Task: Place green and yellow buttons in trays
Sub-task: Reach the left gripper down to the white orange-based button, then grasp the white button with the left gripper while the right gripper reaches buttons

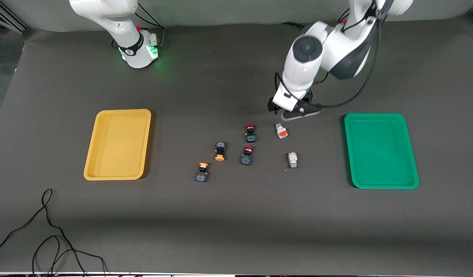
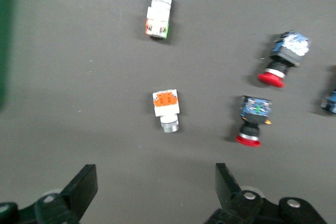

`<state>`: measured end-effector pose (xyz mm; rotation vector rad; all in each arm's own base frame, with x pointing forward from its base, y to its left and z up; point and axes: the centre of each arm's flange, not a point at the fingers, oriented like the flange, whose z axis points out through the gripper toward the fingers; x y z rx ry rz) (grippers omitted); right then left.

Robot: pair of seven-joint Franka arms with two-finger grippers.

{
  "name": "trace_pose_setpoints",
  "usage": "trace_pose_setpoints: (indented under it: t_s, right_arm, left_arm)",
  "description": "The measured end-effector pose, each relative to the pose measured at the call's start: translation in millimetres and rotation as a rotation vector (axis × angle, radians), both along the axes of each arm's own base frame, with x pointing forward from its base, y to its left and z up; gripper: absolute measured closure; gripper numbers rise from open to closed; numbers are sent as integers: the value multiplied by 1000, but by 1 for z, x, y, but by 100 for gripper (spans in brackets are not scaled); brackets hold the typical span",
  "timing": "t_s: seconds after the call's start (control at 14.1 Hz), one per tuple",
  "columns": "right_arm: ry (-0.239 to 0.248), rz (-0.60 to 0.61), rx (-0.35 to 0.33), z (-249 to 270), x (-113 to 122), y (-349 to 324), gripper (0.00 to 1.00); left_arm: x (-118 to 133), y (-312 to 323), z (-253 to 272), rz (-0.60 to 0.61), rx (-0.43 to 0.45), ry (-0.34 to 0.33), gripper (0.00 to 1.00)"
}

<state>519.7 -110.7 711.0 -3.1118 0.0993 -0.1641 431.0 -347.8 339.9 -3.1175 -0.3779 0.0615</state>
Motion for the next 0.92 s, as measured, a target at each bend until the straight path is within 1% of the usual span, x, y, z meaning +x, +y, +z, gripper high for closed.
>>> trace_pose_setpoints:
  t_s: [0.21,0.35,0.57,0.71,0.78,0.85,0.92]
  right_arm:
    - [28,18,-1,-15,13,10,0]
    - [63,20,3,-25,16,11,0]
    - [97,32,5,-37,22,18,0]
    - [101,49,15,-40,25,28,0]
    - [99,53,38,-40,27,38,0]
    - [99,40,65,-41,30,52,0]
    - [103,24,83,-44,34,69,0]
  left_arm:
    - [4,-2,-75,15,5,2,0]
    - [6,-4,-114,17,1,-4,0]
    - [5,-3,-144,15,3,-2,0]
    - [5,-3,-153,16,-1,-7,0]
    - [6,-3,-156,18,0,-7,3]
    - [6,-2,-158,19,1,-7,12]
    - [7,-1,-158,20,2,-7,24]
